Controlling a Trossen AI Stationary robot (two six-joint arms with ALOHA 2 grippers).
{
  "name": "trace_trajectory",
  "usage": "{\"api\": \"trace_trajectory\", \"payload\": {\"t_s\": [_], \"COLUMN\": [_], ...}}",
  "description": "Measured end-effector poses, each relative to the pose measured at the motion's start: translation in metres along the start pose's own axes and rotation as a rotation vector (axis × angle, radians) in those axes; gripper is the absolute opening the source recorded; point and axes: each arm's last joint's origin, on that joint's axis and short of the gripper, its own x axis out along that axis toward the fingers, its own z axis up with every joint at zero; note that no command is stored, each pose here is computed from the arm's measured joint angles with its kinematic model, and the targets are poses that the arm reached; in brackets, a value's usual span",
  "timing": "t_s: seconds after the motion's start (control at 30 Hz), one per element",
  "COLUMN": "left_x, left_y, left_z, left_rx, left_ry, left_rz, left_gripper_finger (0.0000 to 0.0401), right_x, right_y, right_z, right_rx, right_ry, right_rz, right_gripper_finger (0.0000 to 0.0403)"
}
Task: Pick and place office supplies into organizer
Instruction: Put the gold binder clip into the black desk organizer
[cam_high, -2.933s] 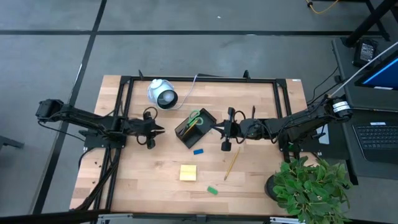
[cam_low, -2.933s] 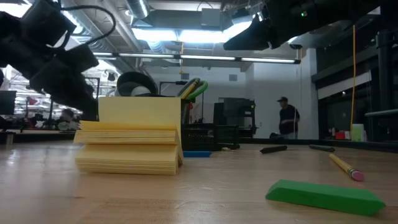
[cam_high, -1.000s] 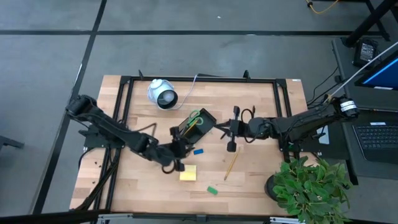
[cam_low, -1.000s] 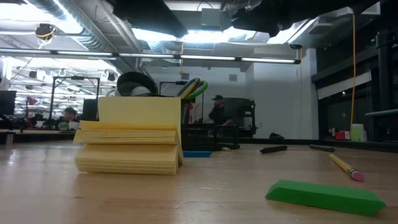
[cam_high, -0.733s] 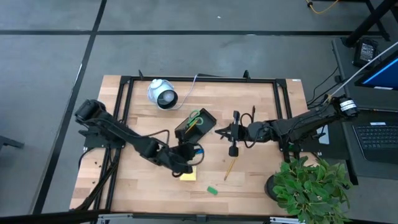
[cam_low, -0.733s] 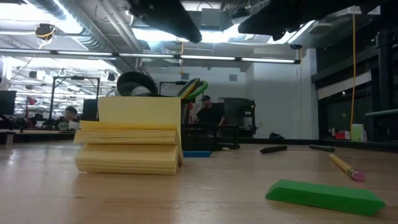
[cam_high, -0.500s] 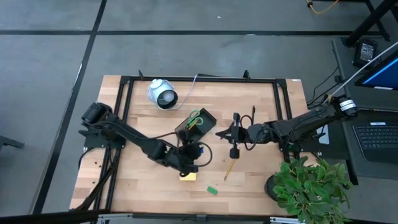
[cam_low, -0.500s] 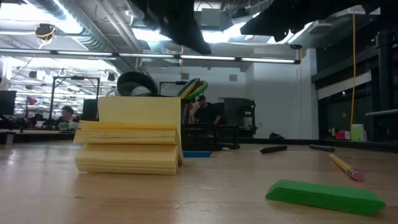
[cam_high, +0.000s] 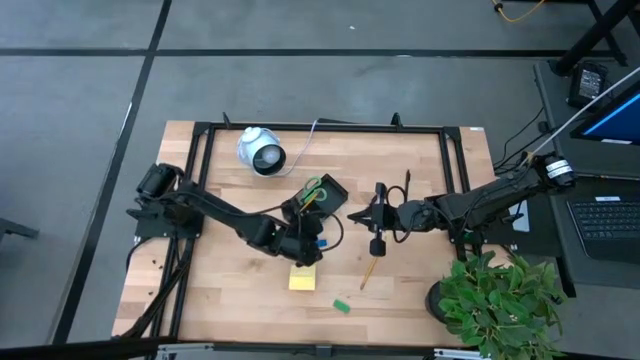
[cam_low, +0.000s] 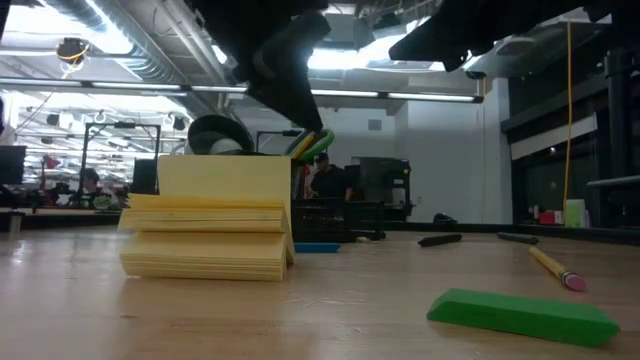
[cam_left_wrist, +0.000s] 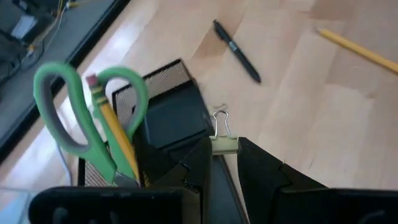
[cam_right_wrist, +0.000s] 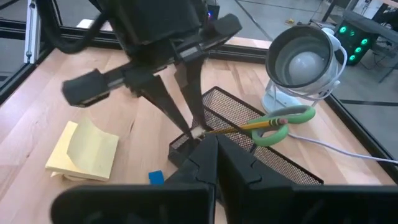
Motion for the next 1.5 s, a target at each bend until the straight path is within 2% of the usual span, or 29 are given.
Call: {"api": "trace_trajectory", "payload": {"t_s": [0.1, 0.5, 0.73, 1.1, 1.5], "left_x": [0.005, 0.035, 0.048, 0.053, 0.053], "left_y": [0.001, -0.008, -0.003, 0.001, 0.001], "left_z": [-0.002, -0.021, -0.026, -0.030, -0.030], "left_rx": [-0.022, 0.017, 0.006, 0.011, 0.000], "left_ry": [0.015, 0.089, 0.138, 0.203, 0.211], "left_rz": [0.010, 0.059, 0.100, 0.089, 0.074], "left_gripper_finger": [0.0061, 0.0061, 0.0061, 0.0061, 0.0061], "right_x": [0.000, 0.000, 0.000, 0.000, 0.000], "right_y": [0.000, 0.000, 0.000, 0.000, 0.000], "right_z": [0.000, -0.001, -0.001, -0.002, -0.002], "right_rx": [0.000, 0.002, 0.020, 0.016, 0.013], "right_ry": [0.000, 0.006, 0.009, 0.014, 0.014], "right_rz": [0.000, 0.000, -0.001, -0.001, -0.001], "right_gripper_finger": [0.0008, 0.0008, 0.0008, 0.0008, 0.0008]}}
